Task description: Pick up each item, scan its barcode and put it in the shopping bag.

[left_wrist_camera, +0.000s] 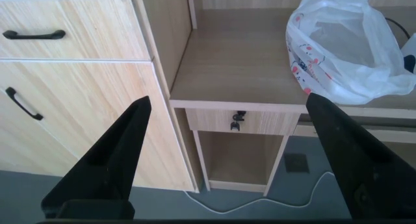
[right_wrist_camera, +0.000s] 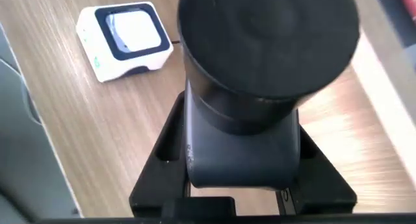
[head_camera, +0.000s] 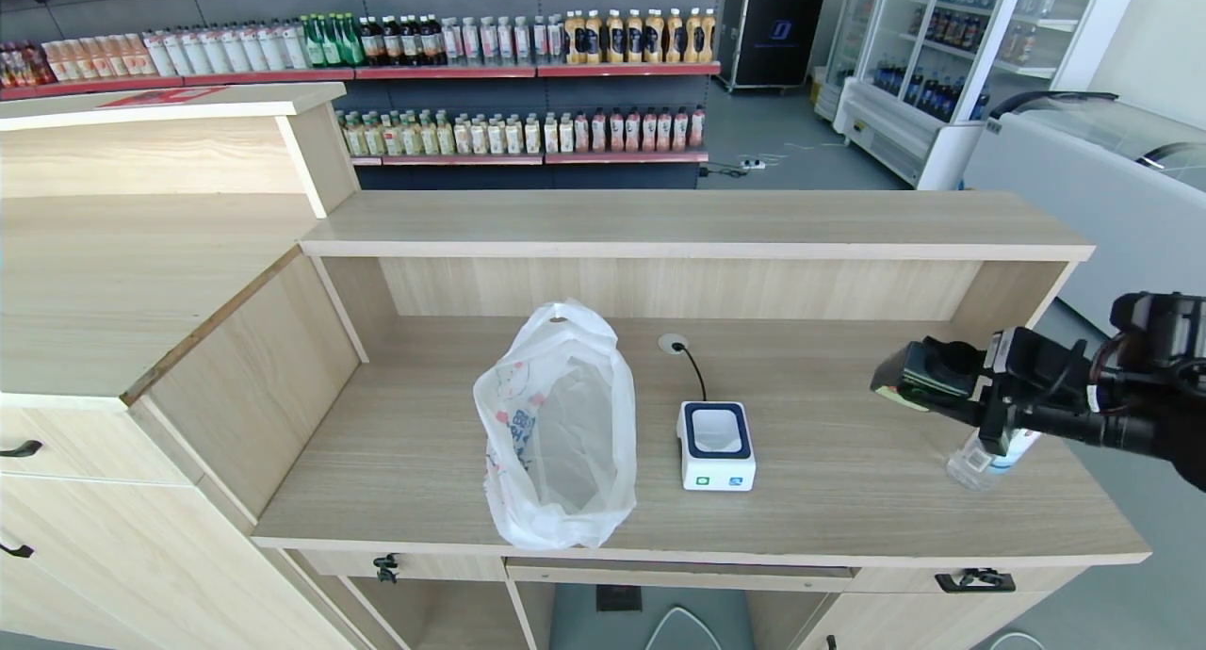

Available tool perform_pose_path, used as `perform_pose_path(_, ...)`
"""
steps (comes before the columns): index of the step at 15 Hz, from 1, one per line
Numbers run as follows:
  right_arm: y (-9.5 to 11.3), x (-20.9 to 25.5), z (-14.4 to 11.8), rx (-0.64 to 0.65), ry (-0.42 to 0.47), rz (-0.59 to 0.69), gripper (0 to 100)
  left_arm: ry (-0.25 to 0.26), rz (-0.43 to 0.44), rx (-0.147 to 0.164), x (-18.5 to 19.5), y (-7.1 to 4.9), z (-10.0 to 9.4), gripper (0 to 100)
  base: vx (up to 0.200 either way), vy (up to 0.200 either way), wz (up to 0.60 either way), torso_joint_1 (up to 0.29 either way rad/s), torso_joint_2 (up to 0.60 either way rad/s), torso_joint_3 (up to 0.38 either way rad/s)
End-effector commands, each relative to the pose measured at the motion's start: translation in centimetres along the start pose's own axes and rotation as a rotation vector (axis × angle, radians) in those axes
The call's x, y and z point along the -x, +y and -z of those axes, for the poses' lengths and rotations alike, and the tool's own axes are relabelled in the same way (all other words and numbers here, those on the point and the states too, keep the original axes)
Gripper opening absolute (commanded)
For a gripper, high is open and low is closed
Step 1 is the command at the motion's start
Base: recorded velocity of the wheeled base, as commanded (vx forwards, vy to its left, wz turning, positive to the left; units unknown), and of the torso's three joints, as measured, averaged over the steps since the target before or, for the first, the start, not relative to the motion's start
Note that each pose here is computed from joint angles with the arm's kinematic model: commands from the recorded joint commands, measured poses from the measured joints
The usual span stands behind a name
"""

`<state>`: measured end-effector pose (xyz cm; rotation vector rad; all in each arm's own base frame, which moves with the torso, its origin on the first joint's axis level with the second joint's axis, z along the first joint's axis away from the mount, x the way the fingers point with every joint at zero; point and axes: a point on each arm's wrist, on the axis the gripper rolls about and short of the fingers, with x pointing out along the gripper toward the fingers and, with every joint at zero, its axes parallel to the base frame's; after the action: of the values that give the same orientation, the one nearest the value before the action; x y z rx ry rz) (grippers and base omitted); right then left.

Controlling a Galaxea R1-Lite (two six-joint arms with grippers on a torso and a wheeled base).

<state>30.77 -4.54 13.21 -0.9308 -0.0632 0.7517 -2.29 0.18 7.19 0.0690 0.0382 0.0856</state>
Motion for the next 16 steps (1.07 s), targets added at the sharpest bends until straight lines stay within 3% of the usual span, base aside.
perform_pose_path(1,-0.3,4.8,-5.9,0.37,-0.016,0.096,0,0.0,-0.001,0.0,0.0,0.0,0.0,100,0.0,0.0,0.0,0.0,0.0,0.0)
perform_pose_path(4,0.5,6.5,-8.7,0.572,-0.048,0.058,0,0.0,-0.001,0.0,0.0,0.0,0.0,100,0.0,0.0,0.0,0.0,0.0,0.0)
perform_pose_path(7,1.3,7.4,-11.9,1.008,-0.177,0.086,0,0.0,-0.001,0.0,0.0,0.0,0.0,100,0.0,0.0,0.0,0.0,0.0,0.0)
perform_pose_path(9,2.5,9.0,-13.6,1.194,-0.201,0.135,0,0.0,-0.001,0.0,0.0,0.0,0.0,100,0.0,0.0,0.0,0.0,0.0,0.0)
perform_pose_path(11,4.7,10.5,-14.4,1.247,-0.209,0.149,0,0.0,-0.001,0.0,0.0,0.0,0.0,100,0.0,0.0,0.0,0.0,0.0,0.0)
perform_pose_path(12,4.8,10.6,-14.5,1.249,-0.209,0.149,0,0.0,-0.001,0.0,0.0,0.0,0.0,100,0.0,0.0,0.0,0.0,0.0,0.0)
perform_pose_path(13,7.4,11.4,-14.8,1.274,-0.215,0.136,0,0.0,-0.001,0.0,0.0,0.0,0.0,100,0.0,0.0,0.0,0.0,0.0,0.0)
perform_pose_path(16,7.1,11.9,-17.6,1.403,-0.338,0.275,0,0.0,-0.001,0.0,0.0,0.0,0.0,100,0.0,0.0,0.0,0.0,0.0,0.0)
